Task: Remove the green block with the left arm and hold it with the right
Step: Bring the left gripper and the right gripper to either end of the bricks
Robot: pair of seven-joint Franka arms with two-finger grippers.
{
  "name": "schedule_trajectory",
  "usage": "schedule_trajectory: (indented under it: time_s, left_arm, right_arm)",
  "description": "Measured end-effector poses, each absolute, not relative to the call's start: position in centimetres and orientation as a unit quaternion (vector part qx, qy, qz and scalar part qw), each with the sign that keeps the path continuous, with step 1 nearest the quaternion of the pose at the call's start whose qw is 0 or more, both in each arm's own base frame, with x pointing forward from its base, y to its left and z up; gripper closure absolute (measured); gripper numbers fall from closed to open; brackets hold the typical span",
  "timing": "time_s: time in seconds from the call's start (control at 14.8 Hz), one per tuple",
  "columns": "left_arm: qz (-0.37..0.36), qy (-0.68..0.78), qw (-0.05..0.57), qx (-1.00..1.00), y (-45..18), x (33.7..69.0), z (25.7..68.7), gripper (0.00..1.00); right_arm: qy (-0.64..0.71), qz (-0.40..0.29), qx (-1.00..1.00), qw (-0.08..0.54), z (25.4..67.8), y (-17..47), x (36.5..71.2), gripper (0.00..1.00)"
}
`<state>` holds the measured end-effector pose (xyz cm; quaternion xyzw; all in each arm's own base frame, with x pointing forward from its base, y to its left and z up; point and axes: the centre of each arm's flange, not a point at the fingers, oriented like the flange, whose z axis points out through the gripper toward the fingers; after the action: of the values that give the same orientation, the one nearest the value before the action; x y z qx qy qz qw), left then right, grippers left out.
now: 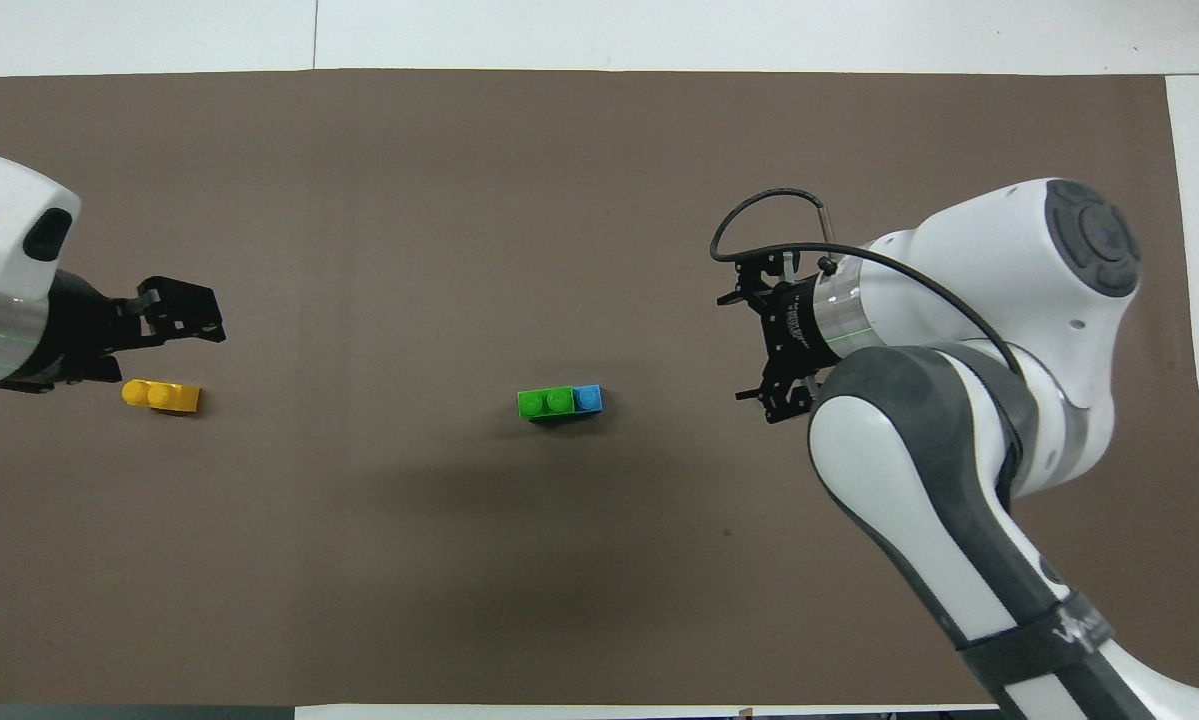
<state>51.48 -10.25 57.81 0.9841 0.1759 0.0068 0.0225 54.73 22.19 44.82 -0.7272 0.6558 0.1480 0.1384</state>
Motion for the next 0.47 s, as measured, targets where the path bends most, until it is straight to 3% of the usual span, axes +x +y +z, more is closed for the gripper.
schedule_trajectory:
  time_s: [0.47]
  left_arm:
    - [0.011, 0.432, 0.037, 0.901, -20.7, 48.1, 52.3, 0.0]
  right_arm:
    - [0.676, 0.17, -0.702, 0.143, 38.5, 27.4, 53.0, 0.0]
